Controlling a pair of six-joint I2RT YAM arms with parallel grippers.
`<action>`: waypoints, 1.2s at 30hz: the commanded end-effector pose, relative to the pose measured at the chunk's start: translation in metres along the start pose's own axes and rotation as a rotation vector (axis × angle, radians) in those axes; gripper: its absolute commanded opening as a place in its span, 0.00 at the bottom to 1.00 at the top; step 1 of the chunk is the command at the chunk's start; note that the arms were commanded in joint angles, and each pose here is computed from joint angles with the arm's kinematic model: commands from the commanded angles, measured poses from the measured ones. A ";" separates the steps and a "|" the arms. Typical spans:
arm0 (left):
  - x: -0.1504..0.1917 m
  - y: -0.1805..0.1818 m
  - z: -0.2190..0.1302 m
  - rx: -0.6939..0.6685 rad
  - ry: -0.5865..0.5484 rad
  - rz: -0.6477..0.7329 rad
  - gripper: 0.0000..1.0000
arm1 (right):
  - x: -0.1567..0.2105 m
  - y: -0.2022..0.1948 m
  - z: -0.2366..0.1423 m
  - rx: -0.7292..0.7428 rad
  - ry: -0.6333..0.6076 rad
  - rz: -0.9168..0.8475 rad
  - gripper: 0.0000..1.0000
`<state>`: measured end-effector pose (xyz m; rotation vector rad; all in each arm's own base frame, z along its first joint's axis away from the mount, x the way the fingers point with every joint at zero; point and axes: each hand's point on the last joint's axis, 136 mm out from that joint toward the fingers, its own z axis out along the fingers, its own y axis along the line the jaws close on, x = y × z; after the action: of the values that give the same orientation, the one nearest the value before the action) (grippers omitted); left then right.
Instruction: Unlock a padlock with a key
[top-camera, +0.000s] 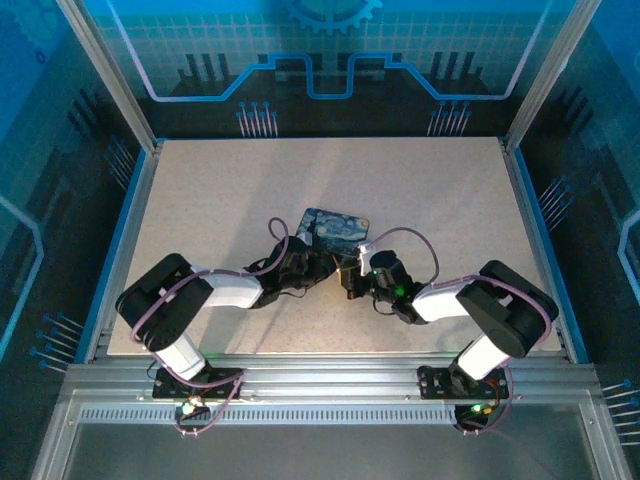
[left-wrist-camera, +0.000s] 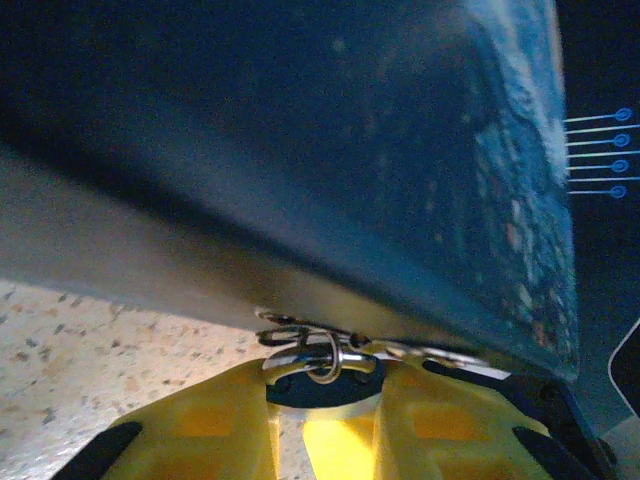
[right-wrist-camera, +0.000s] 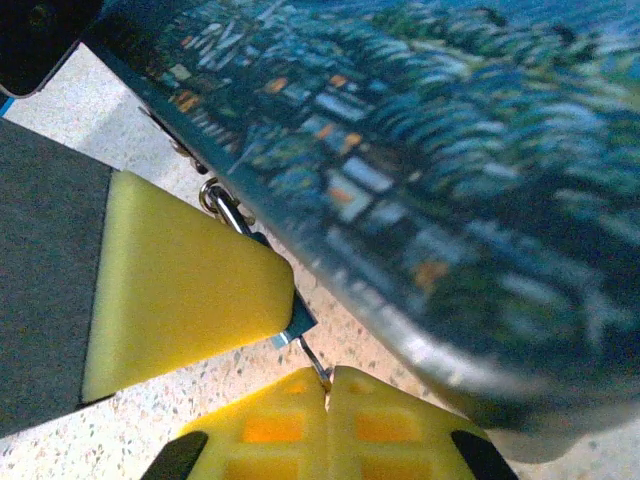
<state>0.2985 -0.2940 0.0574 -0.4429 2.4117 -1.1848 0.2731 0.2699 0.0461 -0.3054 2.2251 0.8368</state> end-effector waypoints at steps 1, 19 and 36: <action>0.029 0.006 0.004 0.008 0.106 0.002 0.30 | -0.016 0.034 0.001 -0.121 -0.074 0.060 0.00; 0.010 0.022 -0.041 0.040 -0.019 -0.048 0.63 | 0.007 0.033 0.002 -0.123 0.025 0.235 0.00; 0.006 0.017 -0.027 0.218 -0.031 -0.208 0.50 | 0.011 0.045 0.002 -0.182 0.103 0.452 0.00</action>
<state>0.2738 -0.2619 0.0431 -0.6632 2.2936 -1.3999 0.2443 0.2963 0.0466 0.0664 2.3764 1.2205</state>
